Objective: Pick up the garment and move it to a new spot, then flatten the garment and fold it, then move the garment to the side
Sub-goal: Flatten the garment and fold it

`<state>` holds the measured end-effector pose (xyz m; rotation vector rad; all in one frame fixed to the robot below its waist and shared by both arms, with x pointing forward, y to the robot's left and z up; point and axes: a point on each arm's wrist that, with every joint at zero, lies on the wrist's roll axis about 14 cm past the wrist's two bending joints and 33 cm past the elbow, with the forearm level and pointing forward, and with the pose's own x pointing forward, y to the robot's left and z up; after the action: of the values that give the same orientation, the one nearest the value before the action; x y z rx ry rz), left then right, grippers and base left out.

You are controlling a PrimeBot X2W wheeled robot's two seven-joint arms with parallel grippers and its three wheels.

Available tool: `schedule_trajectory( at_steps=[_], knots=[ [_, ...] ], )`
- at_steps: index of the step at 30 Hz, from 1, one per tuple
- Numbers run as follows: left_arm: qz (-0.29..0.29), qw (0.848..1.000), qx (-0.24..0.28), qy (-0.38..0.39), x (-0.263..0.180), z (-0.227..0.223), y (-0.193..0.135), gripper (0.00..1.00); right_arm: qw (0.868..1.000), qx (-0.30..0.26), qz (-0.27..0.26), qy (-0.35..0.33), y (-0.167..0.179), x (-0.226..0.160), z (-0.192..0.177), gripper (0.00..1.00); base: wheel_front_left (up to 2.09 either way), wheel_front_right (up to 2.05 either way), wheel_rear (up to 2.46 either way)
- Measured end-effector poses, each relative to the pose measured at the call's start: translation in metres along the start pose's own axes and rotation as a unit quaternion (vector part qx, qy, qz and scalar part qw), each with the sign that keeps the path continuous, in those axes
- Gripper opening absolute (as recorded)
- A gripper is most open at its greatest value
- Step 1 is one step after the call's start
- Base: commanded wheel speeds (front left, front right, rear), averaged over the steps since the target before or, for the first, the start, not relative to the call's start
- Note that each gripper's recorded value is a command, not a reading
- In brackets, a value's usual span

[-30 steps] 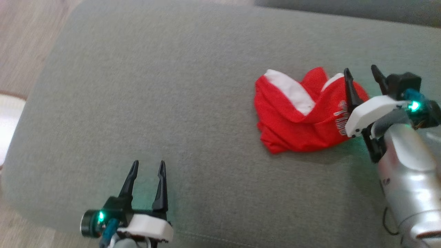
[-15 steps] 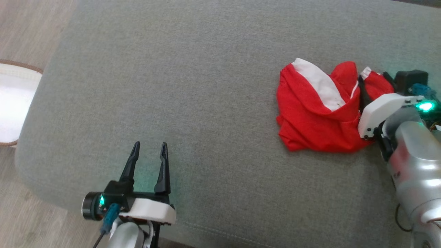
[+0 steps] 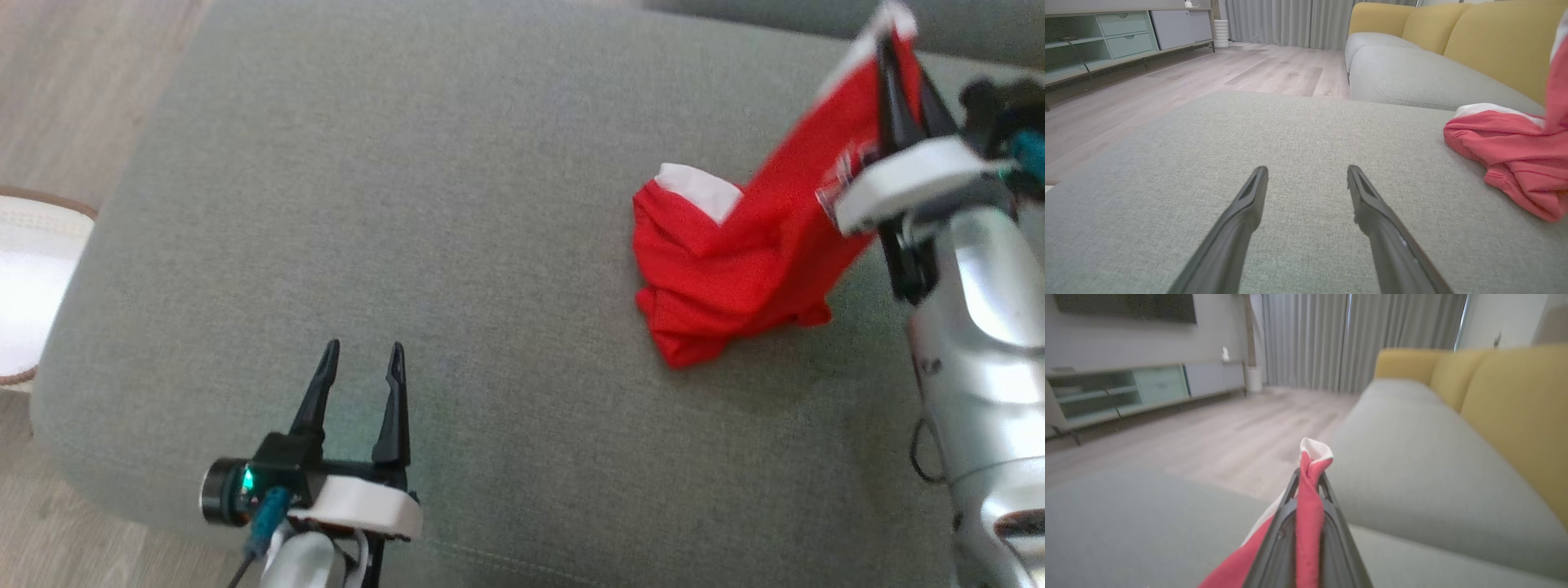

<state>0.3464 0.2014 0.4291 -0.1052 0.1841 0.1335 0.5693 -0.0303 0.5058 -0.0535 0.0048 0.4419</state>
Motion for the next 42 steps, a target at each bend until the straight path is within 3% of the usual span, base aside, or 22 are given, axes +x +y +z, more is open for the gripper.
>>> schedule_trajectory(
  at_steps=[6,11,14,17,20,25,29,30,31,35,42],
  knots=[
    [0.006,1.000,-0.007,-0.016,-0.022,0.006,0.003,1.00,0.982,0.000,0.087,-0.166,0.071,0.006,0.129,0.00,0.00,0.00,0.00],
    [0.030,0.999,-0.016,-0.022,-0.045,0.004,0.017,1.00,0.943,-0.025,0.178,-0.279,0.141,-0.013,0.226,0.00,0.00,0.00,0.00],
    [0.040,0.999,-0.022,-0.028,-0.056,0.005,0.022,1.00,0.925,-0.032,0.210,-0.315,0.167,-0.029,0.258,0.00,0.00,0.00,0.00],
    [0.044,0.998,-0.026,-0.026,-0.063,0.000,0.023,1.00,0.918,-0.032,0.227,-0.323,0.176,-0.042,0.264,0.00,0.00,0.00,0.00],
    [0.034,0.999,-0.026,-0.015,-0.063,-0.007,0.018,1.00,0.933,-0.028,0.212,-0.288,0.155,-0.044,0.231,0.00,0.00,0.00,0.00],
    [0.001,1.000,-0.022,-0.006,-0.053,-0.010,0.000,1.00,0.986,0.004,0.107,-0.131,0.062,-0.065,0.095,0.00,0.00,0.00,0.00],
    [-0.023,1.000,-0.018,0.001,-0.044,-0.012,-0.014,1.00,0.999,0.025,0.014,-0.026,-0.003,-0.113,0.007,0.00,0.00,0.00,0.00],
    [-0.023,1.000,-0.018,0.001,-0.044,-0.012,-0.014,1.00,0.999,0.025,0.014,-0.026,-0.003,-0.113,0.007,0.26,0.00,0.00,0.00],
    [-0.029,0.999,-0.017,0.003,-0.041,-0.012,-0.017,1.00,1.000,0.030,-0.006,-0.002,-0.015,-0.126,-0.011,1.00,0.00,0.00,0.00],
    [-0.056,0.998,-0.014,0.008,-0.033,-0.014,-0.032,1.00,0.993,0.053,-0.087,0.065,-0.056,-0.169,-0.061,1.00,0.00,0.00,0.00],
    [-0.112,0.994,-0.010,-0.005,-0.009,0.000,-0.066,1.00,0.981,0.062,-0.181,0.032,-0.086,-0.193,-0.052,1.00,0.00,0.00,0.00]
  ],
)
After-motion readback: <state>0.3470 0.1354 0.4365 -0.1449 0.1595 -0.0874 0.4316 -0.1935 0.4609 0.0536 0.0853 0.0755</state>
